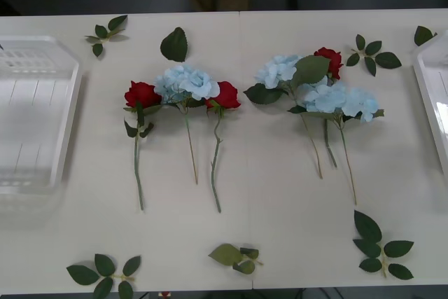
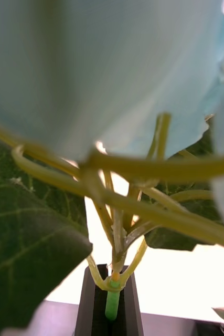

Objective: Place the red flowers into the right box and the blue flowers into the left box. If a person shows an open palm, hand one flower to the person first, then continue sorting.

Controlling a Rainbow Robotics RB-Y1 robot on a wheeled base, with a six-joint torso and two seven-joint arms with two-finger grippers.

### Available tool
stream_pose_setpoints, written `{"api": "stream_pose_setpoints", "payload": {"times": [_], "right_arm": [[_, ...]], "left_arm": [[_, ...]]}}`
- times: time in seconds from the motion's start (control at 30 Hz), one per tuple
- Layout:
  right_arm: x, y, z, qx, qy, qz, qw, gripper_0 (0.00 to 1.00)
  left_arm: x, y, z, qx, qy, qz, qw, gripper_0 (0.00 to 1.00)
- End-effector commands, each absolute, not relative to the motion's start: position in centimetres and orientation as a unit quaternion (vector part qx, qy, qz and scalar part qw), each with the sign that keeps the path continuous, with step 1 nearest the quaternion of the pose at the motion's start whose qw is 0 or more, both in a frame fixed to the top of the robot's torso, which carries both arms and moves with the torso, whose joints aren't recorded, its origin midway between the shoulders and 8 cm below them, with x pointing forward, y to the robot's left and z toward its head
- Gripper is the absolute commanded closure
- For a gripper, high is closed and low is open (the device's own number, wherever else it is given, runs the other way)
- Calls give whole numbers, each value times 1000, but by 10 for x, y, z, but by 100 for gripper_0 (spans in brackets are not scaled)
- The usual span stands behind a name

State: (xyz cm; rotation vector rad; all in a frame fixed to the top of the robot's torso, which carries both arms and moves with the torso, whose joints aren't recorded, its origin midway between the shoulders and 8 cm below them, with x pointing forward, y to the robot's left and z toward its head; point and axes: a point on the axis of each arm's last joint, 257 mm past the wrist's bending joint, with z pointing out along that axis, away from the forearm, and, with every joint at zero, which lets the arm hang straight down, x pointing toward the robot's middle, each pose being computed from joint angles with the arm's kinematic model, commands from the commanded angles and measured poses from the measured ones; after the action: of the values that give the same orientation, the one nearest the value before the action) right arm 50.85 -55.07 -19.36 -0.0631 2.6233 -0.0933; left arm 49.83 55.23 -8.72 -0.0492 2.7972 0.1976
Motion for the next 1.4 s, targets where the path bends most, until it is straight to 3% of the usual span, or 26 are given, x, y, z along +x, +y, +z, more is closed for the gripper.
{"api": "stream_pose_setpoints", "payload": {"times": [0.03,0.23,0.37,0.43,0.47,0.5,0.7,0.93,1.17,1.4], "right_arm": [[518,-501,-145,-35,960,26,278,54],[506,-415,-182,-35,951,149,270,54],[494,-384,-216,-56,942,169,286,54],[485,-372,-229,-73,938,168,295,54],[478,-366,-240,-82,935,164,304,54],[473,-360,-247,-90,932,162,312,54],[450,-329,-276,-115,921,166,334,54],[468,-302,-303,-125,909,157,365,54],[493,-294,-302,-115,905,154,380,54],[515,-274,-299,-106,900,164,389,54]], "left_arm": [[487,592,-123,-25,981,85,174,100],[505,604,-162,-46,973,87,211,100],[507,604,-163,-69,970,65,224,99],[509,603,-163,-68,970,64,226,59],[508,604,-162,-71,969,63,227,35],[509,605,-161,-73,969,62,229,27],[509,605,-161,-73,969,59,230,25],[505,595,-164,-66,972,40,222,24],[514,493,-153,-77,971,-113,196,25],[508,431,-173,-84,982,-104,131,25]]}}
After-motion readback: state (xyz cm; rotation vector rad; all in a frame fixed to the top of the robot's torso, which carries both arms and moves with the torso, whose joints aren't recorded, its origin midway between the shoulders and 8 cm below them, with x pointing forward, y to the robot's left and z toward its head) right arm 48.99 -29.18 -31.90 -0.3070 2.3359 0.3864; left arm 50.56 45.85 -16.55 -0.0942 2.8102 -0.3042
